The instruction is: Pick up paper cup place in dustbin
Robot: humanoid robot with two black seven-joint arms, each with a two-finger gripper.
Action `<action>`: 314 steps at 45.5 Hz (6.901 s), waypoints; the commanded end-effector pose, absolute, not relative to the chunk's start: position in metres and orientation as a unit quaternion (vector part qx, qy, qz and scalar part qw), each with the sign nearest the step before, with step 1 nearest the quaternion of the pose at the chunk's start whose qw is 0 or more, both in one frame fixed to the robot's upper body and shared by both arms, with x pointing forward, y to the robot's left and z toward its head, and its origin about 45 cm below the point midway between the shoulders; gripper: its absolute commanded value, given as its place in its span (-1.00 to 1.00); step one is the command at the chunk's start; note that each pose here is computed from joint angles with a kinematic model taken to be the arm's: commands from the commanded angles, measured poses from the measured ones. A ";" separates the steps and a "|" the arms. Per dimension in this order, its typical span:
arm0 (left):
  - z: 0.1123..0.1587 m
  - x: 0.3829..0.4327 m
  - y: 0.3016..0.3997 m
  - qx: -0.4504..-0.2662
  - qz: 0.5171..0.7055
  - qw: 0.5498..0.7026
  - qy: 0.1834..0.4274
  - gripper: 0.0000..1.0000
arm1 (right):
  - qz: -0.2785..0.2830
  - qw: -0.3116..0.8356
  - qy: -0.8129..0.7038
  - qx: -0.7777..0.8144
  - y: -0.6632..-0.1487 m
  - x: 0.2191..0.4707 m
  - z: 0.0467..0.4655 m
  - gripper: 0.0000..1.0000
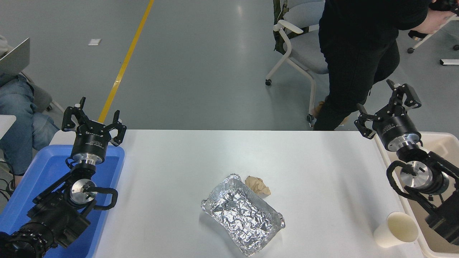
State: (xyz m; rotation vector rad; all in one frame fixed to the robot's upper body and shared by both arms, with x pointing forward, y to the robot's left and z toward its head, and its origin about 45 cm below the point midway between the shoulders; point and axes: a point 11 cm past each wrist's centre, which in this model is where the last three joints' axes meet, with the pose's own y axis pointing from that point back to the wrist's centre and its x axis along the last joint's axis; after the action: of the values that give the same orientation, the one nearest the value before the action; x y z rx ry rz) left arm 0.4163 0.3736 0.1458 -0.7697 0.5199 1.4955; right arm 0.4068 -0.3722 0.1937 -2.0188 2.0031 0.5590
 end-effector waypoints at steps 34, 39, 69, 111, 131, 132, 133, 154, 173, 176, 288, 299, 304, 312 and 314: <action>0.1462 0.4164 0.3737 -0.338 0.654 0.637 0.228 0.98 | 0.060 -0.374 0.605 -0.701 -0.394 0.463 0.255 1.00; 0.1461 0.4164 0.3735 -0.338 0.654 0.637 0.228 0.98 | 0.053 -0.457 0.583 -0.670 -0.403 0.457 0.251 1.00; 0.1461 0.4164 0.3735 -0.338 0.654 0.637 0.228 0.98 | -0.052 -0.716 0.219 -0.660 -0.372 0.390 0.277 1.00; 0.1452 0.4157 0.3740 -0.337 0.655 0.637 0.228 0.98 | 0.027 -0.739 0.090 -0.667 -0.410 0.300 0.286 1.00; 0.1448 0.4158 0.3734 -0.337 0.655 0.636 0.229 0.98 | 0.074 -0.752 0.120 -0.644 -0.478 0.248 0.229 1.00; 0.1458 0.4164 0.3727 -0.338 0.654 0.637 0.228 0.98 | 0.077 -0.751 0.122 -0.644 -0.479 0.247 0.225 1.00; 0.1456 0.4163 0.3731 -0.338 0.654 0.637 0.228 0.98 | 0.078 -0.749 0.124 -0.646 -0.479 0.246 0.222 1.00; 0.1455 0.4163 0.3731 -0.337 0.654 0.637 0.228 0.98 | 0.097 -0.732 0.158 -0.655 -0.486 0.235 0.175 1.00; 0.1454 0.4163 0.3732 -0.337 0.655 0.637 0.228 0.98 | 0.119 -0.720 0.169 -0.662 -0.485 0.219 0.139 0.98; 0.1455 0.4163 0.3731 -0.338 0.654 0.637 0.228 0.98 | 0.118 -0.719 0.170 -0.664 -0.484 0.221 0.139 0.98; 0.1460 0.4165 0.3729 -0.338 0.654 0.637 0.228 0.98 | -0.111 -0.543 0.314 -0.771 -0.394 0.363 0.352 -1.00; 0.1451 0.4158 0.3735 -0.338 0.655 0.636 0.228 0.98 | -0.095 -0.564 0.367 -0.734 -0.437 0.372 0.348 -1.00; 0.1457 0.4163 0.3733 -0.338 0.655 0.637 0.228 0.98 | -0.084 -0.575 0.439 -0.686 -0.484 0.384 0.349 -1.00; 0.1457 0.4164 0.3728 -0.337 0.654 0.637 0.228 0.98 | -0.034 -0.563 0.548 -0.618 -0.543 0.398 0.332 -1.00; 0.1451 0.4158 0.3735 -0.338 0.655 0.636 0.228 0.98 | -0.020 -0.557 0.573 -0.601 -0.556 0.399 0.325 -1.00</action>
State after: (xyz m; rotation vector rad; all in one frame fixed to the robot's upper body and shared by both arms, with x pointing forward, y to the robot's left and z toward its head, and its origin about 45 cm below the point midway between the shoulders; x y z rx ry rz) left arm 0.4160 0.3734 0.1453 -0.7709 0.5215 1.4956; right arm 0.3882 -0.4834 0.3397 -3.6341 2.3647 -0.3525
